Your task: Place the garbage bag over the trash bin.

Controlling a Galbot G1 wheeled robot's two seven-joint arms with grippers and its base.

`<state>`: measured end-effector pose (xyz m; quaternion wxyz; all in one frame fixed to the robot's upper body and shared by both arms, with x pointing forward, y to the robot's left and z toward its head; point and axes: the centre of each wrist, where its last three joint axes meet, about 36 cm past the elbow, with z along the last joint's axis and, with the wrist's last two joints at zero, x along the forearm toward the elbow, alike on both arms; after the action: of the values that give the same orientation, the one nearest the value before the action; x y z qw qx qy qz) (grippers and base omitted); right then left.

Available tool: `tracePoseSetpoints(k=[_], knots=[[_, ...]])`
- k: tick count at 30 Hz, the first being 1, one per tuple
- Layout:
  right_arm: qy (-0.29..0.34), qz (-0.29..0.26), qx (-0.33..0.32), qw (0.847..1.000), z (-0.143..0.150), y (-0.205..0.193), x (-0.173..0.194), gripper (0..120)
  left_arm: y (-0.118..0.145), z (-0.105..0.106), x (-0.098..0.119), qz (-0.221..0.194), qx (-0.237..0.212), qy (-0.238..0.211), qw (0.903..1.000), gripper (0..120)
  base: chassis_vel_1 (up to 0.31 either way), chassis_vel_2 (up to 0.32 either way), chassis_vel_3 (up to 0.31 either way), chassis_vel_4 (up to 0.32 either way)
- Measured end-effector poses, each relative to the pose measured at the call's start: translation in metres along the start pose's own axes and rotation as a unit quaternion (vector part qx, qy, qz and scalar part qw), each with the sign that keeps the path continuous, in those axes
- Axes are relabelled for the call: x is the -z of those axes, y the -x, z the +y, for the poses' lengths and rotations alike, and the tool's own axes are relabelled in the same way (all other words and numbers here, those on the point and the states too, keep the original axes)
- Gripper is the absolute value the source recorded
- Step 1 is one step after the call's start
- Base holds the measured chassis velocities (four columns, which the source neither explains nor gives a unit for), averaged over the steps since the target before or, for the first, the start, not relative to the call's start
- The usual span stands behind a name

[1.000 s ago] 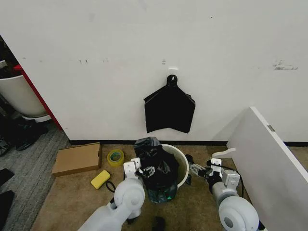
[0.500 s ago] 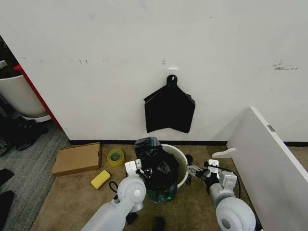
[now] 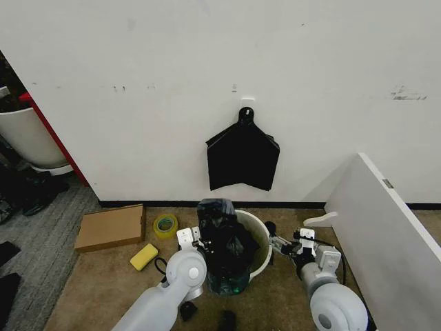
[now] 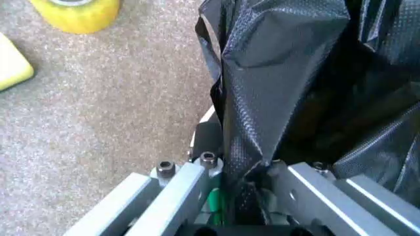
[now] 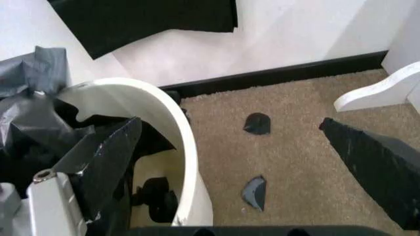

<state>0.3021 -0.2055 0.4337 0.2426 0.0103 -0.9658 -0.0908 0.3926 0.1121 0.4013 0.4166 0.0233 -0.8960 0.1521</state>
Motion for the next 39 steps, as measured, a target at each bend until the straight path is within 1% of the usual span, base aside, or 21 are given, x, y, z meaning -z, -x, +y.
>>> tracePoseSetpoints(k=[4,7,8,11,12,13,15,16,19,21,22,23,25,27,30,31,33,35,36,39], knots=[[0.001,-0.002,0.0,1.0,0.0,0.0,0.001,100,-0.004,0.006,-0.001,-0.004,-0.004,0.001,1.0,1,0.0,0.0,0.0,0.0],[0.004,-0.016,0.002,1.0,0.0,-0.004,0.009,100,-0.013,0.016,-0.004,-0.023,-0.007,0.01,0.9996,1,0.0,0.0,0.0,0.0],[0.004,-0.016,0.002,1.0,0.0,-0.004,0.009,100,-0.013,0.016,-0.004,-0.023,-0.007,0.01,0.9996,1,0.0,0.0,0.0,0.0],[0.015,-0.038,0.014,0.999,-0.003,-0.013,0.024,100,-0.026,0.032,-0.007,-0.053,-0.015,0.022,0.9982,1,0.0,0.0,0.0,0.0],[0.016,-0.04,0.016,0.999,-0.003,-0.014,0.025,100,-0.027,0.033,-0.007,-0.056,-0.016,0.024,0.998,1,0.0,0.0,0.0,0.0],[0.024,-0.058,0.032,0.997,-0.006,-0.021,0.035,100,-0.036,0.044,-0.006,-0.076,-0.02,0.039,0.9961,1,0.0,0.0,0.0,0.0],[0.045,-0.069,0.063,0.995,-0.01,-0.031,0.046,100,-0.045,0.054,-0.004,-0.094,-0.026,0.054,0.9937,1,0.0,0.0,0.0,0.0],[0.045,-0.069,0.063,0.995,-0.01,-0.031,0.046,100,-0.045,0.054,-0.004,-0.094,-0.026,0.054,0.9937,1,0.0,0.0,0.0,0.0],[0.074,-0.074,0.131,0.986,-0.017,-0.045,0.059,100,-0.06,0.063,0.0,-0.11,-0.046,0.06,0.991,1,0.0,0.0,0.0,0.0],[0.079,-0.078,0.155,0.982,-0.019,-0.048,0.063,100,-0.065,0.065,0.0,-0.118,-0.059,0.062,0.9894,1,0.0,0.0,0.0,0.0],[0.085,-0.076,0.17,0.979,-0.02,-0.051,0.066,100,-0.067,0.067,-0.001,-0.128,-0.069,0.067,0.9872,1,0.0,0.0,0.0,0.0],[0.085,-0.076,0.17,0.979,-0.02,-0.051,0.066,100,-0.067,0.067,-0.001,-0.128,-0.069,0.067,0.9872,1,0.0,0.0,0.0,0.0],[0.094,-0.06,0.197,0.974,-0.022,-0.055,0.073,100,-0.068,0.068,-0.004,-0.153,-0.085,0.078,0.9814,1,0.0,0.0,0.0,0.0],[0.09,-0.053,0.21,0.972,-0.022,-0.057,0.076,100,-0.07,0.067,-0.007,-0.165,-0.095,0.083,0.9782,1,0.0,0.0,0.0,0.0],[0.082,-0.044,0.224,0.97,-0.021,-0.061,0.078,100,-0.073,0.07,-0.013,-0.172,-0.115,0.089,0.9743,1,0.0,0.0,0.0,0.0],[0.082,-0.044,0.224,0.97,-0.021,-0.061,0.078,100,-0.073,0.07,-0.013,-0.172,-0.115,0.089,0.9743,1,0.0,0.0,0.0,0.0],[0.071,-0.04,0.239,0.967,-0.02,-0.063,0.077,100,-0.073,0.074,-0.017,-0.179,-0.138,0.09,0.9699,1,0.0,0.0,0.0,0.0],[0.061,-0.037,0.254,0.965,-0.015,-0.062,0.077,100,-0.071,0.075,-0.02,-0.187,-0.153,0.084,0.9667,1,0.0,0.0,0.0,0.0],[0.061,-0.037,0.254,0.965,-0.015,-0.062,0.077,100,-0.071,0.075,-0.02,-0.187,-0.153,0.084,0.9667,1,0.0,0.0,0.0,0.0],[0.043,-0.023,0.289,0.956,0.001,-0.062,0.077,100,-0.069,0.076,-0.028,-0.188,-0.169,0.062,0.9656,1,0.0,0.0,0.0,0.0]])
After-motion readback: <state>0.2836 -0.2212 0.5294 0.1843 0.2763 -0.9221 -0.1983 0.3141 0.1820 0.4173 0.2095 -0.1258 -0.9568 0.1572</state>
